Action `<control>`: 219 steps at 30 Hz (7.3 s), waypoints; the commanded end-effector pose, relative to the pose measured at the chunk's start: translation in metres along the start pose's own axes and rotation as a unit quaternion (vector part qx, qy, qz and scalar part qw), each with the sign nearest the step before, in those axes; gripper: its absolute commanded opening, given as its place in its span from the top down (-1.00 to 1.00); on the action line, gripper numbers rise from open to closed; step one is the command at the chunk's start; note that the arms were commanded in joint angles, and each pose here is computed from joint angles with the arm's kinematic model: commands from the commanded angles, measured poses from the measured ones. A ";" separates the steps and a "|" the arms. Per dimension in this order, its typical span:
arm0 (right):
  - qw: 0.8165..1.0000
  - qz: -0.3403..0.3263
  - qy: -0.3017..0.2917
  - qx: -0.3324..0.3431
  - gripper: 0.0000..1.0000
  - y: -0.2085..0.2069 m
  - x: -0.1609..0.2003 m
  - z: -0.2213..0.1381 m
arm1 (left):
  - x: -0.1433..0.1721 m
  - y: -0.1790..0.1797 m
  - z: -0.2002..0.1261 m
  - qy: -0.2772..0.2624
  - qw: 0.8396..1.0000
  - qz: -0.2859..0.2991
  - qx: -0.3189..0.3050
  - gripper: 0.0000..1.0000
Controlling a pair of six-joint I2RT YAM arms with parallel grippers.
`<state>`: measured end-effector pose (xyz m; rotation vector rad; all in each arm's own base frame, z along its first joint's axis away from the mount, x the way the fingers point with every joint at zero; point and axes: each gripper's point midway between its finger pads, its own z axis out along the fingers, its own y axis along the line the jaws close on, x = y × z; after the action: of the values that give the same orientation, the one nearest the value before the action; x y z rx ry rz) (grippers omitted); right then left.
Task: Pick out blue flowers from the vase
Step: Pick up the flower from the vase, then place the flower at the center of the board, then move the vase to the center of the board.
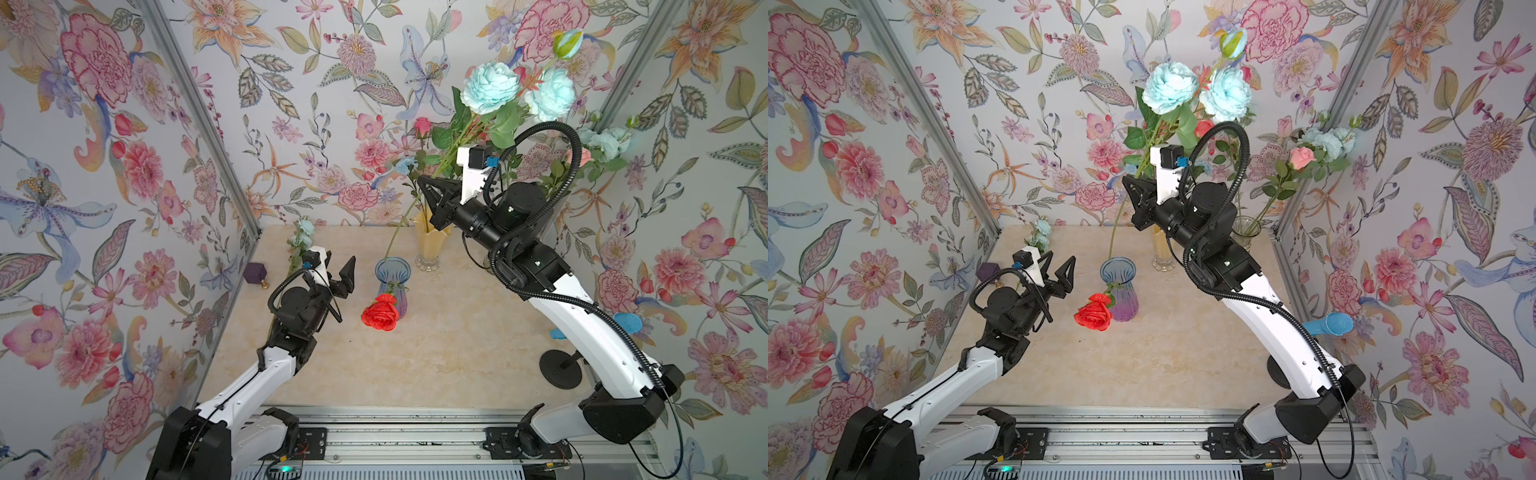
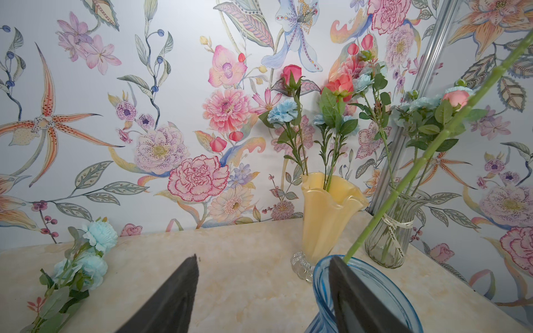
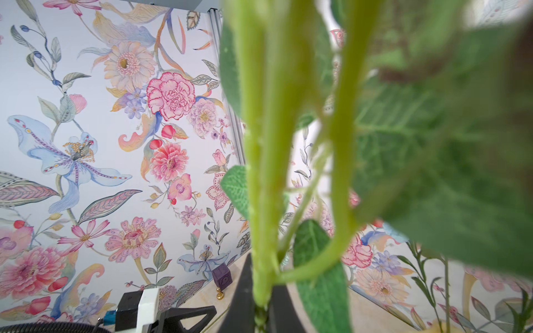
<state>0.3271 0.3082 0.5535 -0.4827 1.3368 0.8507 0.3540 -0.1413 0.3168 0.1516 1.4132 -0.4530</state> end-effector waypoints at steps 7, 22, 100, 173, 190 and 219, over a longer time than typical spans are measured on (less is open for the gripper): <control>0.998 -0.011 -0.009 -0.063 1.00 0.045 0.003 0.013 | -0.035 -0.001 -0.022 -0.075 0.996 -0.021 0.033 -0.47; 0.957 0.099 0.207 -0.178 1.00 0.046 0.121 0.064 | -0.056 -0.053 -0.027 -0.040 0.980 0.010 0.195 -0.54; 0.954 0.034 0.189 -0.230 -0.71 0.085 0.154 0.011 | -0.047 0.010 0.008 0.135 0.988 -0.018 0.075 1.00; 0.998 0.045 0.017 -0.040 -0.99 -0.061 0.088 -0.100 | 0.254 0.236 0.022 0.613 0.725 0.125 -0.287 0.90; 0.995 0.030 0.067 0.066 -0.99 -0.101 0.110 -0.098 | 0.121 0.159 0.056 0.395 0.887 0.044 -0.233 -0.43; 0.942 -0.070 0.195 0.265 -0.81 -0.161 0.195 -0.056 | 0.058 -0.028 0.065 0.411 0.911 -0.007 0.009 -0.21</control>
<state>0.4095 0.2240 0.3210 -0.3313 1.8228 0.3263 0.4214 -0.1997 0.3062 0.3201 2.1016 -0.4669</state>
